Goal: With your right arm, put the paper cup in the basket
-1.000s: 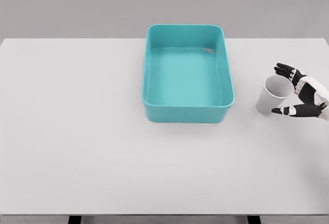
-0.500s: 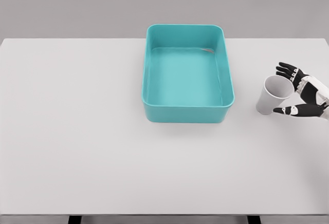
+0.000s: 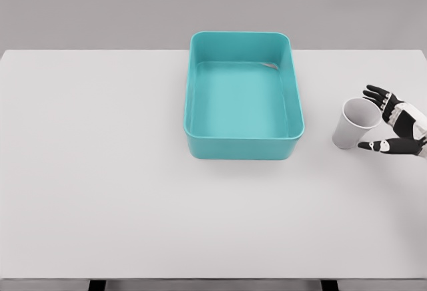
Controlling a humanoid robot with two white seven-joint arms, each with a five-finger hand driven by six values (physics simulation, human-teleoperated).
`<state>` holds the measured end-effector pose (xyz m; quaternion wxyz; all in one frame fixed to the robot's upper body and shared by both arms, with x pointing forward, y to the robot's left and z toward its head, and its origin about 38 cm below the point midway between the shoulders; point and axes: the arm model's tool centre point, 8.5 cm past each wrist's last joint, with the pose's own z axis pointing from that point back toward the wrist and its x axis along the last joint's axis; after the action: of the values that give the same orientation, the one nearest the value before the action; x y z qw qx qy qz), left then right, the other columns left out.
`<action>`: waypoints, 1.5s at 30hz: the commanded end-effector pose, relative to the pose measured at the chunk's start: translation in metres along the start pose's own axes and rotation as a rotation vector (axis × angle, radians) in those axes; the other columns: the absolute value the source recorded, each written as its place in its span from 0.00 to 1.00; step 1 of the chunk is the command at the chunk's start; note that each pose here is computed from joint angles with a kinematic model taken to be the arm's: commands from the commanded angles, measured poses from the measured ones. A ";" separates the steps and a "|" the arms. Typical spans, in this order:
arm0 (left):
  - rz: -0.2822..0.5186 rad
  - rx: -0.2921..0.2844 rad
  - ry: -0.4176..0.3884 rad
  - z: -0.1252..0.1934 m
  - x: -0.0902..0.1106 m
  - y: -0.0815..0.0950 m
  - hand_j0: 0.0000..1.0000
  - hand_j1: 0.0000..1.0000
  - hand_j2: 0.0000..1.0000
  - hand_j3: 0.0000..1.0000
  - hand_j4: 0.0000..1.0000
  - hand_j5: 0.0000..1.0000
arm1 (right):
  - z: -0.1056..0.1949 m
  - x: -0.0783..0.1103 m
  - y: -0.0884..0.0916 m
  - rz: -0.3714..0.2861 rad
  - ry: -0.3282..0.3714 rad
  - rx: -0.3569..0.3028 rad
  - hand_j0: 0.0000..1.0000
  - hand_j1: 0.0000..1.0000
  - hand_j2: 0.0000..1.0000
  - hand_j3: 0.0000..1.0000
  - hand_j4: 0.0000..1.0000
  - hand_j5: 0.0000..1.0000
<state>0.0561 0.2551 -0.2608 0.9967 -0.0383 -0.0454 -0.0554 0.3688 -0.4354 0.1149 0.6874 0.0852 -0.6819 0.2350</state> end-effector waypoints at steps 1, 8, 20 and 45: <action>0.000 0.000 0.000 0.000 0.000 0.000 1.00 1.00 1.00 1.00 1.00 1.00 | 0.001 -0.001 -0.001 -0.011 -0.002 -0.005 1.00 1.00 1.00 1.00 1.00 1.00; 0.000 0.000 0.000 0.000 0.000 0.000 1.00 1.00 1.00 1.00 1.00 1.00 | -0.002 -0.011 0.007 -0.051 -0.003 -0.013 1.00 1.00 1.00 1.00 1.00 1.00; 0.000 0.000 0.000 0.000 0.000 0.000 1.00 1.00 1.00 1.00 1.00 1.00 | -0.009 -0.017 0.015 -0.088 -0.016 -0.019 1.00 1.00 1.00 1.00 1.00 1.00; 0.000 0.000 0.000 0.000 0.000 0.000 1.00 1.00 1.00 1.00 1.00 1.00 | -0.015 -0.020 0.024 -0.102 -0.019 -0.006 0.79 0.79 0.79 0.79 0.79 0.79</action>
<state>0.0561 0.2551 -0.2608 0.9967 -0.0383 -0.0454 -0.0554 0.3732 -0.4134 0.0909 0.6918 0.1173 -0.6844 0.1979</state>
